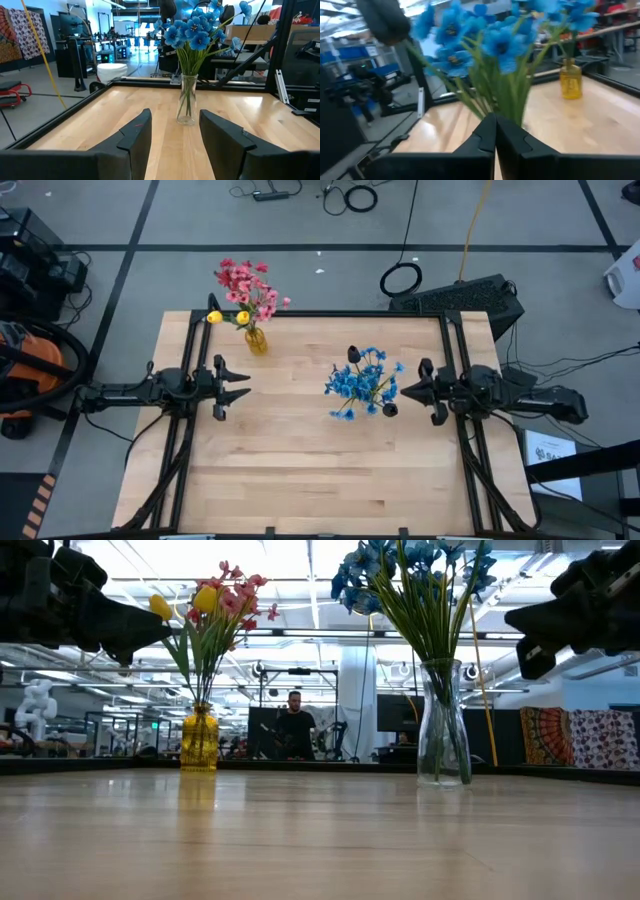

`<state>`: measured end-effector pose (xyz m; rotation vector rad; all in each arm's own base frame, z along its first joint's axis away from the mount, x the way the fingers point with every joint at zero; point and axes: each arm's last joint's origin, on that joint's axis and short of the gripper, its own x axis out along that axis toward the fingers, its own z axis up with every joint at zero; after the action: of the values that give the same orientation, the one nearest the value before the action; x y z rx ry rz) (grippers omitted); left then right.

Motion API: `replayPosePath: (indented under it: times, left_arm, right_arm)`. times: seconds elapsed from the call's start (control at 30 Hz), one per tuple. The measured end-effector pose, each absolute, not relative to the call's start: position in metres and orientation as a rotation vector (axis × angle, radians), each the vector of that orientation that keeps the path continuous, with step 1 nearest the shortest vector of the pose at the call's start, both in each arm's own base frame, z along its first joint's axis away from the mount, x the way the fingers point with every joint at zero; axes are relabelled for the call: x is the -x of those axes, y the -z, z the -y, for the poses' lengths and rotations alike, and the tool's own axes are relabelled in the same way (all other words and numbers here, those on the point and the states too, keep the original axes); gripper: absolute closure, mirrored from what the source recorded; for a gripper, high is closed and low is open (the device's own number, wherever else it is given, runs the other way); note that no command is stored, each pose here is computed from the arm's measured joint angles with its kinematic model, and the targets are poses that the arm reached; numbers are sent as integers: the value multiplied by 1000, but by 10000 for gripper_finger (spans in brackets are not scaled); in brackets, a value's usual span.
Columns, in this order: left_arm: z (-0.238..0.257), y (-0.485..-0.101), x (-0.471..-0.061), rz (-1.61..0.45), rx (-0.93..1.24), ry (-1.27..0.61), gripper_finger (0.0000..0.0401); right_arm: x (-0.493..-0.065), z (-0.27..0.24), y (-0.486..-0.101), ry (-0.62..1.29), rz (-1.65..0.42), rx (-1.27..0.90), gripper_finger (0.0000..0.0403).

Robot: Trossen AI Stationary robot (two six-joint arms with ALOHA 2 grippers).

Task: Sort flowers into vase by color
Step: Return to Home Position

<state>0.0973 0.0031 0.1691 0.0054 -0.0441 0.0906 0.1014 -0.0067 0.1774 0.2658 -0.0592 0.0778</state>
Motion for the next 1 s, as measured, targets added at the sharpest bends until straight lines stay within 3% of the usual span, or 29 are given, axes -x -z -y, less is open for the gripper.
replayPosePath:
  times: [0.43,0.7,1.0]
  left_arm:
    - [-3,-169,-97,45,-5,-91,230]
    - [-3,-169,-97,41,-5,-90,230]
    - [-3,-169,-97,41,-5,-90,230]
  right_arm:
    - [-90,5,-178,27,-99,-196,403]
    - [-96,4,-174,-30,48,-179,403]
    - [-97,4,-171,-38,42,-145,403]
